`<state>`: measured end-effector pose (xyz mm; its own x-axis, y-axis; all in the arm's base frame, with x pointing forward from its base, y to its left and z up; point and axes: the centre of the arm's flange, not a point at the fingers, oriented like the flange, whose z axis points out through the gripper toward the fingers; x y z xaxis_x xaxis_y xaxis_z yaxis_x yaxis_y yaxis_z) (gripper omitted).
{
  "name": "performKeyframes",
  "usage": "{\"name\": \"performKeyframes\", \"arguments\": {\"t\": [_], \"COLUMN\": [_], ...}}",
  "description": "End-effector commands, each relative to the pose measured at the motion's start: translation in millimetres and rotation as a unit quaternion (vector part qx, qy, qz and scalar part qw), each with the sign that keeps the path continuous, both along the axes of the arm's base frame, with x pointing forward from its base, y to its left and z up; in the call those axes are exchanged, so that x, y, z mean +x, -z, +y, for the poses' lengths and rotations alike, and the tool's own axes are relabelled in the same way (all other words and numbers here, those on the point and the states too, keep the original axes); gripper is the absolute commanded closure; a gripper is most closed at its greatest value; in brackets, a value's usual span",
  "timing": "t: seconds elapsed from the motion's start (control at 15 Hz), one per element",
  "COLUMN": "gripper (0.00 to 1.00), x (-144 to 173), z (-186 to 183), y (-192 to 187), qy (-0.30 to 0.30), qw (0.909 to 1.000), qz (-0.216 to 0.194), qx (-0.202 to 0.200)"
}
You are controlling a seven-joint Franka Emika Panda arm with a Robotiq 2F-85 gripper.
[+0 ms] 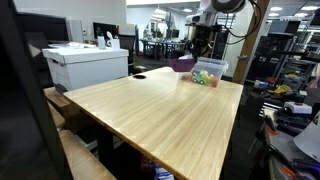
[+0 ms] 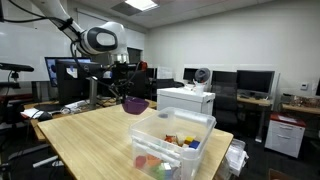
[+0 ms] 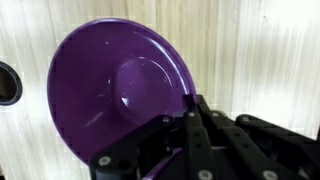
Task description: Pour the contents in the purple bowl into the clear container
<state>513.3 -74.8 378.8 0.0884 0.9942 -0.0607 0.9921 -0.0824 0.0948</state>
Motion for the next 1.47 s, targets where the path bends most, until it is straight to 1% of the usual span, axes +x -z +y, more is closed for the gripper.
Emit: {"name": "performKeyframes", "arguments": {"t": [0.0, 0.4, 1.07, 1.13, 1.2, 1.4], "gripper": [0.99, 0.99, 0.99, 0.99, 0.96, 0.96], "x": [2.0, -2.1, -2.5, -5.8, -5.8, -5.7], "z": [-4.7, -6.6, -6.7, -5.4, -5.3, -4.7], "y": [-2.4, -0.3, -0.2, 3.3, 3.4, 3.7], "qy": [0.007, 0.013, 0.021, 0.012, 0.012, 0.011], "qw": [0.9997, 0.9991, 0.9991, 0.9994, 0.9994, 0.9994], "qz": [0.022, 0.038, 0.036, 0.033, 0.033, 0.034], "qx": [0.006, 0.011, 0.011, 0.006, 0.006, 0.006]}}
